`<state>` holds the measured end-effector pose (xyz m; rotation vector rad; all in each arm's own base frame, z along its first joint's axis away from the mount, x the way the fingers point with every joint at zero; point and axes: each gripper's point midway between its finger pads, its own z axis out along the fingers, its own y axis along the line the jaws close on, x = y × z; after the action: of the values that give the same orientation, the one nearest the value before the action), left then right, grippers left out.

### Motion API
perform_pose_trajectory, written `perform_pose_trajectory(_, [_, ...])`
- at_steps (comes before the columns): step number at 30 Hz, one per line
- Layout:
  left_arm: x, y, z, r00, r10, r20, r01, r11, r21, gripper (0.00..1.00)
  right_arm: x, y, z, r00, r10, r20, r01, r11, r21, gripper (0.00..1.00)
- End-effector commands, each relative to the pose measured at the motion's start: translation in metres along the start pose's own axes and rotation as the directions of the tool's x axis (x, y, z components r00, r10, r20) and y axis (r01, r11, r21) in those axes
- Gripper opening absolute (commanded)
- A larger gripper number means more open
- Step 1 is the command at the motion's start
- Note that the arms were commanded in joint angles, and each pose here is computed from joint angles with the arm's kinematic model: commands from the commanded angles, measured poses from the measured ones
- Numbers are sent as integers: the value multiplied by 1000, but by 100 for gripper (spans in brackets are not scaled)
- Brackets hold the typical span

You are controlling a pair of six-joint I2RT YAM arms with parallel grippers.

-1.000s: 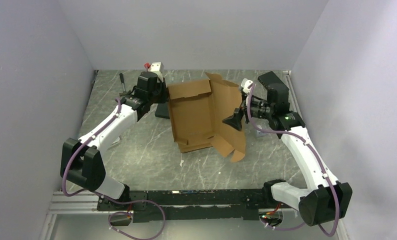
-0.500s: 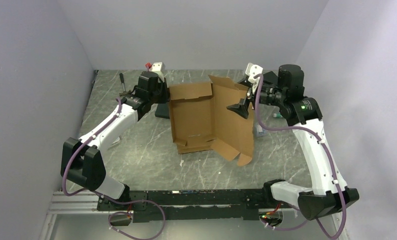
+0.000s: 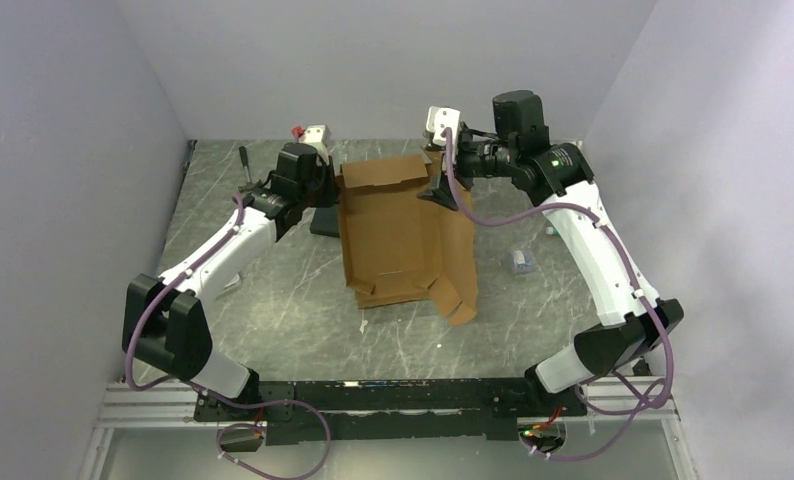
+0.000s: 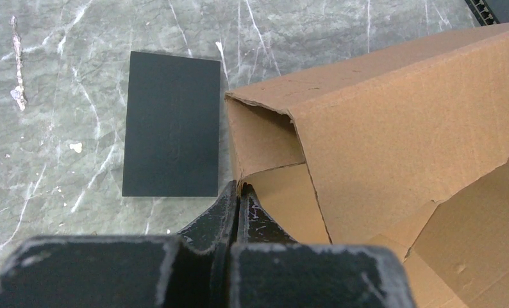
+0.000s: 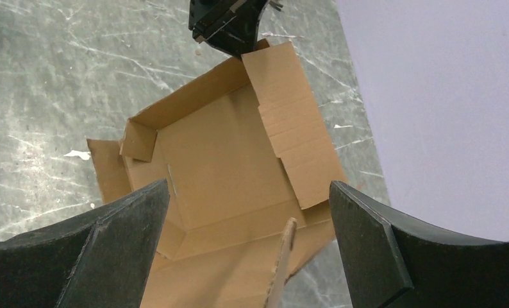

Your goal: Fold the paper box

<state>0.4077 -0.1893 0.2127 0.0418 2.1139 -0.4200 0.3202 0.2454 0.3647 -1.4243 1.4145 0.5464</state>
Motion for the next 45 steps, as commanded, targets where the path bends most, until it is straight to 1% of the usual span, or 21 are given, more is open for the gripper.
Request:
perform_pose_trajectory(1, [-15,-14,1,999,26,27,-27,999,47,0,-14,-3,-9,999,-33,16,33,999,35,99])
perform_pose_trajectory(3, [-17,-14,2,999,28,25,-29,999,46,0,-11,-1,-10,1000,-21,15,20,999,47,98])
perform_pose_trajectory(7, [-18,-14,4,999,29,22,-30,999,42,0,-4,-5,-17,1000,17,-6,-16,992,124,96])
perform_pose_trajectory(10, [-20,-15,3,999,31,28,-33,998,47,0,3,-14,-27,998,60,-26,-53,974,219,95])
perform_pose_trajectory(12, [-21,-15,3,999,35,33,-36,998,49,0,8,-20,-39,996,90,-16,-81,955,287,96])
perform_pose_trajectory(15, [-20,-15,2,999,42,33,-43,998,49,0,21,-21,-48,987,161,23,-160,935,317,96])
perform_pose_trajectory(21, [-22,-17,1,999,39,34,-41,998,53,0,50,-4,-46,955,281,94,-296,919,260,89])
perform_pose_trajectory(28, [-24,-18,-3,999,31,41,-33,998,59,0,55,8,-53,914,353,200,-388,904,178,72])
perform_pose_trajectory(30, [-23,-17,-3,999,29,42,-32,998,58,0,58,8,-57,905,366,217,-405,898,174,70])
perform_pose_trajectory(32, [-22,-17,-4,999,27,44,-29,998,56,0,60,6,-63,904,363,224,-405,895,184,71])
perform_pose_trajectory(38, [-21,-14,-7,998,30,50,-32,998,47,0,47,6,-88,923,302,240,-351,916,196,85])
perform_pose_trajectory(41, [-21,-13,-9,998,33,54,-35,998,45,0,36,12,-98,927,280,252,-326,930,168,92])
perform_pose_trajectory(45, [-21,-12,-10,998,36,59,-38,998,40,0,26,17,-114,927,269,260,-316,935,158,97])
